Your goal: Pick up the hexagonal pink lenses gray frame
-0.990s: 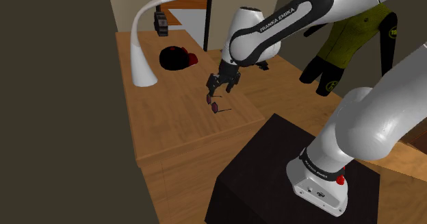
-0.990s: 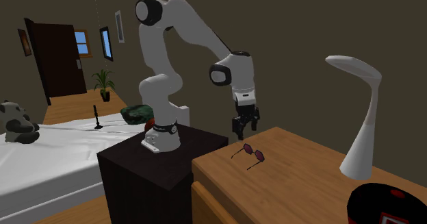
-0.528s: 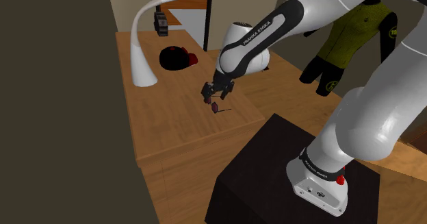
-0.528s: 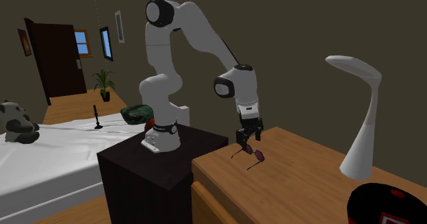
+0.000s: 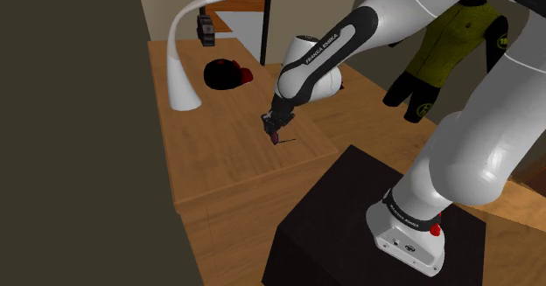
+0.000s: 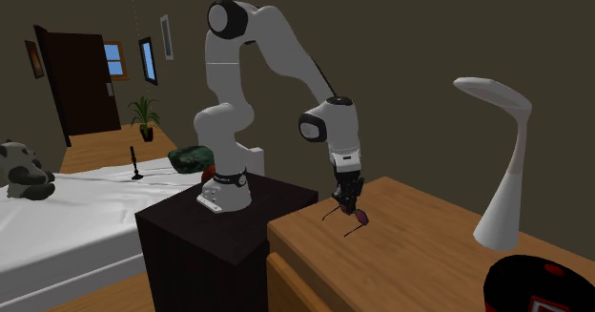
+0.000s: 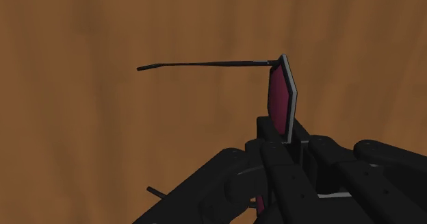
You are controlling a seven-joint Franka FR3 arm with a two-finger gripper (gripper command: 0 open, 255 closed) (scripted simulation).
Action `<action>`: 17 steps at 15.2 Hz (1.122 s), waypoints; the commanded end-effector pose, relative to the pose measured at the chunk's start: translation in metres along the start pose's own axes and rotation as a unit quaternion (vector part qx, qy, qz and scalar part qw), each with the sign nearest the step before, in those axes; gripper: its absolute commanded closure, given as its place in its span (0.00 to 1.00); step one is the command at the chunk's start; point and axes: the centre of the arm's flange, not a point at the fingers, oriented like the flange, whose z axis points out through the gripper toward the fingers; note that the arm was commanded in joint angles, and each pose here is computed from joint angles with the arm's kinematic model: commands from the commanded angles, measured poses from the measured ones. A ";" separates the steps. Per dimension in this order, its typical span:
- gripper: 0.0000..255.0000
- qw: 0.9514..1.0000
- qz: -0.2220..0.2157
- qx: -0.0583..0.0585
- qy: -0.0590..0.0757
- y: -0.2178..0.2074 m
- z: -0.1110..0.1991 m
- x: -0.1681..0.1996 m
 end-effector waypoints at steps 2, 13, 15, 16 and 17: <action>1.00 1.000 0.000 0.000 0.000 0.000 0.000 0.000; 1.00 1.000 0.000 0.000 0.000 -0.005 -0.037 0.003; 1.00 1.000 0.000 0.000 0.000 -0.007 -0.047 0.004; 1.00 1.000 0.000 0.000 0.000 -0.007 -0.052 0.004; 1.00 1.000 0.000 0.000 0.000 -0.008 -0.057 0.004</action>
